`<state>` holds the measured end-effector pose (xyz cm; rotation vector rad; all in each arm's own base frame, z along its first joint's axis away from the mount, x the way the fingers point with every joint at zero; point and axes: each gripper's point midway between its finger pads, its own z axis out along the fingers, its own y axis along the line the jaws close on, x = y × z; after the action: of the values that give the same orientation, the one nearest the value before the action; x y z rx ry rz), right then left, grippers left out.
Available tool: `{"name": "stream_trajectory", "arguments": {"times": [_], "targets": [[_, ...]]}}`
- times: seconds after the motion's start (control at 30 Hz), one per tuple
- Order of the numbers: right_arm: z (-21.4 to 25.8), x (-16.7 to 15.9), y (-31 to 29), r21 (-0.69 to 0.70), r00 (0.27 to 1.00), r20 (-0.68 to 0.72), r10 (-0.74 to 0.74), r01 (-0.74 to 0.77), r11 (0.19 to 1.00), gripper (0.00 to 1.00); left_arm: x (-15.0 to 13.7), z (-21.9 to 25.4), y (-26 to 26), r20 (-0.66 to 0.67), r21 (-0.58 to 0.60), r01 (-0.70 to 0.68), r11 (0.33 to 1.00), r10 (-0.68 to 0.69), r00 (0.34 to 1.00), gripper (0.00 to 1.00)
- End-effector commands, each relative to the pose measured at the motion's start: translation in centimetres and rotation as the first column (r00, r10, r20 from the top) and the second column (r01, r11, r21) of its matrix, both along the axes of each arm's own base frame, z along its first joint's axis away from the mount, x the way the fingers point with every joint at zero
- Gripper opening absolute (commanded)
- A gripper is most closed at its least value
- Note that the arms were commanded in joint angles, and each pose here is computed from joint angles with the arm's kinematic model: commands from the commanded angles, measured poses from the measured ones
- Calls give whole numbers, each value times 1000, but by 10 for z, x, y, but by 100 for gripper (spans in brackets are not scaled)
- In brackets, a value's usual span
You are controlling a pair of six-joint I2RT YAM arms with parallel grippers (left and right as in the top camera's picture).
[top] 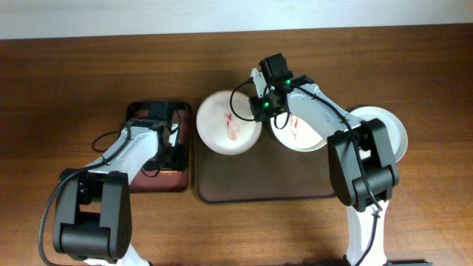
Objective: Clean dirty plates on tray and stack at the side
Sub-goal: 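Grasp the pink plate rim with the right gripper and pull it forward, then lift the sponge with the left gripper and bring it toward the pink plate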
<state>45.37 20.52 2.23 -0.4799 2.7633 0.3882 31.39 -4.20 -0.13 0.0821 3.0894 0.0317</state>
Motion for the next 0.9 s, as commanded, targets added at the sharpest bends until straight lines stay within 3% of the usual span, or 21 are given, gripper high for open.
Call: {"name": "stream_trajectory", "arguments": {"times": [0.0, 0.1, 0.13, 0.17, 0.2, 0.3, 0.4, 0.47, 0.5, 0.6, 0.67, 0.7, 0.87], "targets": [[24, -30, -10, -36, 996, -84, -6, 3, 999, 4, -12, -11, 4, -47, 22, 6, 1000, -4, 999, 63], [31, -110, -26, -71, 920, -391, -17, -12, 997, 4, -11, -11, 4, -46, 22, 5, 1000, -4, 999, 63], [28, -120, -29, -80, 905, -425, -21, -14, 997, 4, -11, -10, 4, -46, 22, 5, 1000, -4, 999, 56], [23, -125, -31, -87, 897, -441, -25, -15, 996, 4, -8, -9, 4, -38, 21, 5, 1000, -4, 999, 31], [16, -133, -33, -97, 883, -466, -52, 7, 995, 4, -2, -4, 3, -19, 18, -4, 1000, 4, 1000, 29], [-3, -149, -35, -94, 859, -507, -69, 24, 995, 4, 30, 27, -2, 97, -1, -12, 1000, 12, 995, 34], [-13, -150, -35, -91, 864, -499, -70, 28, 995, 4, 30, 33, -2, 98, -2, -12, 1000, 12, 995, 63], [-13, -147, -34, -86, 870, -488, -67, 29, 996, 4, 28, 33, -2, 86, 1, -12, 1000, 12, 996, 71], [-13, -147, -34, -86, 871, -487, -67, 29, 996, 4, 40, 35, -4, 136, -8, -11, 1000, 12, 991, 72], [-13, -147, -34, -85, 871, -487, -67, 29, 996, 4, 61, 37, -7, 218, -22, -11, 1000, 15, 976, 66], [-13, -147, -34, -86, 871, -487, -67, 29, 996, 4, 65, 33, -7, 222, -32, -46, 998, 52, 974, 50], [-13, -147, -34, -86, 871, -487, -67, 29, 996, 4, 64, 32, -7, 218, -33, -49, 998, 55, 974, 34], [-13, -147, -34, -85, 871, -488, -67, 29, 996, 4, 51, 23, -5, 179, -24, -50, 998, 54, 982, 35]]}}
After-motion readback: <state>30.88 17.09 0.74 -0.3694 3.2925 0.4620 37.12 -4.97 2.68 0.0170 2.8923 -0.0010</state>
